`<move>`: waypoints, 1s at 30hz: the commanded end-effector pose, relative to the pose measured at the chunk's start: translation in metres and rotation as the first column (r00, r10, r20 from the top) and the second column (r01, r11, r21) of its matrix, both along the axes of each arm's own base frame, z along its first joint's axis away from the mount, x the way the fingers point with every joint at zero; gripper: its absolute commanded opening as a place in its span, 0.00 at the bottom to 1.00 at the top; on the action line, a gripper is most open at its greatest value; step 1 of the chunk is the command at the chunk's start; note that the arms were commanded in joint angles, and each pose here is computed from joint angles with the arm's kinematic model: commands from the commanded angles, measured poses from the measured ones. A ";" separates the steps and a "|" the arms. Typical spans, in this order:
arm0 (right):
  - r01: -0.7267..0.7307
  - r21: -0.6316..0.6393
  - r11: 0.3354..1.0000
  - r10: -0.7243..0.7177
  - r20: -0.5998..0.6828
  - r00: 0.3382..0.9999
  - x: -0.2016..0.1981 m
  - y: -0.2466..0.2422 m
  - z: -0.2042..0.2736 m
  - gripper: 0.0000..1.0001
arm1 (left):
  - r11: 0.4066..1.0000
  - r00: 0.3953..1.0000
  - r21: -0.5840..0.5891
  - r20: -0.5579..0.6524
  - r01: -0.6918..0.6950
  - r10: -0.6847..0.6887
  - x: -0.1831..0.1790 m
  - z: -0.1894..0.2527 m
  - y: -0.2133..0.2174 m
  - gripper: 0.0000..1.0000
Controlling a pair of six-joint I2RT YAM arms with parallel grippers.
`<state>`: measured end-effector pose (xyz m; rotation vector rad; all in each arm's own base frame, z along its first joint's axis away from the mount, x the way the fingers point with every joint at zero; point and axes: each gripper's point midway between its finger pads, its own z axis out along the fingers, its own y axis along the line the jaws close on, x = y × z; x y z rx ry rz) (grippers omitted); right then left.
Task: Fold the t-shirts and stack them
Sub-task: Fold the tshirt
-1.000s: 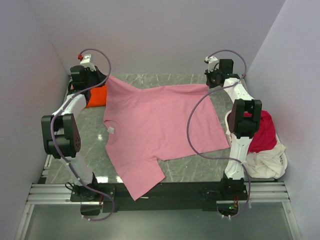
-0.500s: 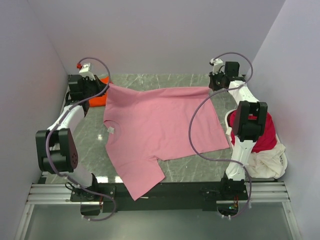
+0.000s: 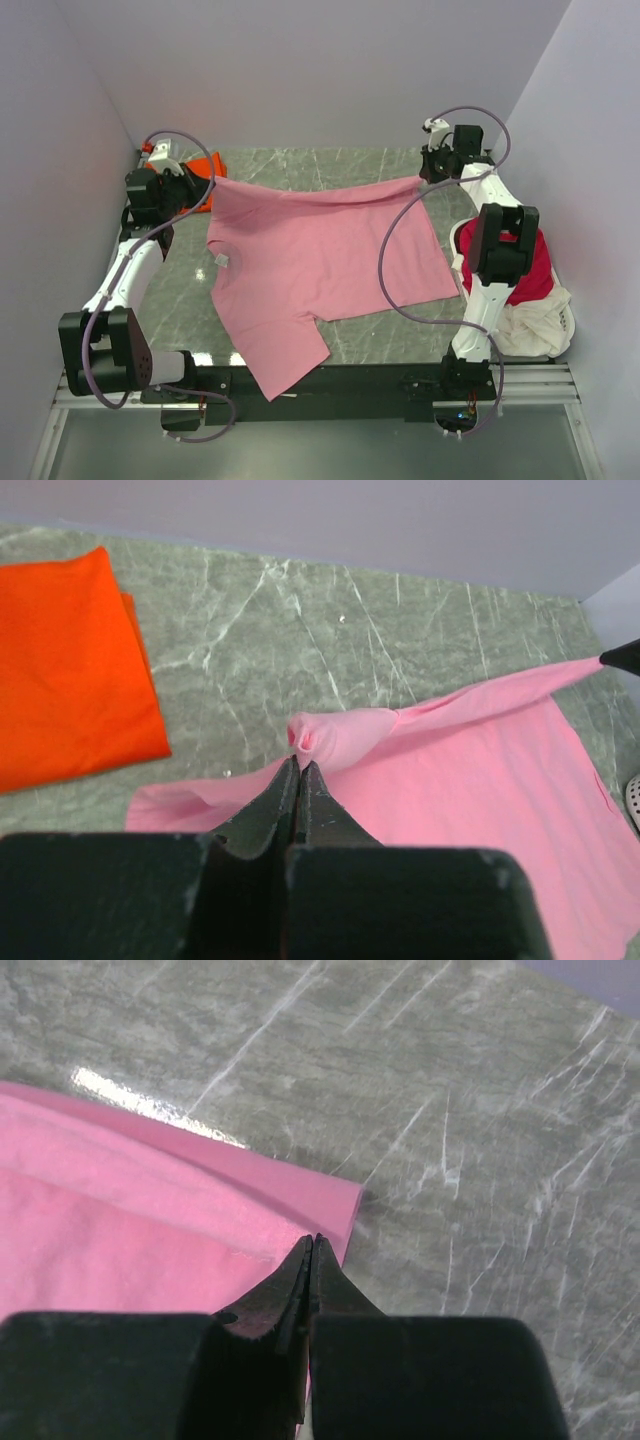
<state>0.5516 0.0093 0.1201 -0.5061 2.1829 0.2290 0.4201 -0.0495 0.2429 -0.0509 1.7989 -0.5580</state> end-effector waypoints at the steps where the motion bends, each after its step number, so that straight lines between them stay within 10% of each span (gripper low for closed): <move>1: 0.018 0.013 1.000 -0.019 0.099 0.995 0.019 -0.006 0.041 0.00 | 1.000 1.000 -0.005 0.006 -0.021 0.021 -0.009 0.005 0.002 0.00; 30: 0.030 -0.041 0.999 -0.029 0.045 0.999 -0.001 -0.018 0.021 0.00 | 1.000 0.994 -0.001 -0.109 -0.015 0.015 -0.039 -0.025 -0.001 0.00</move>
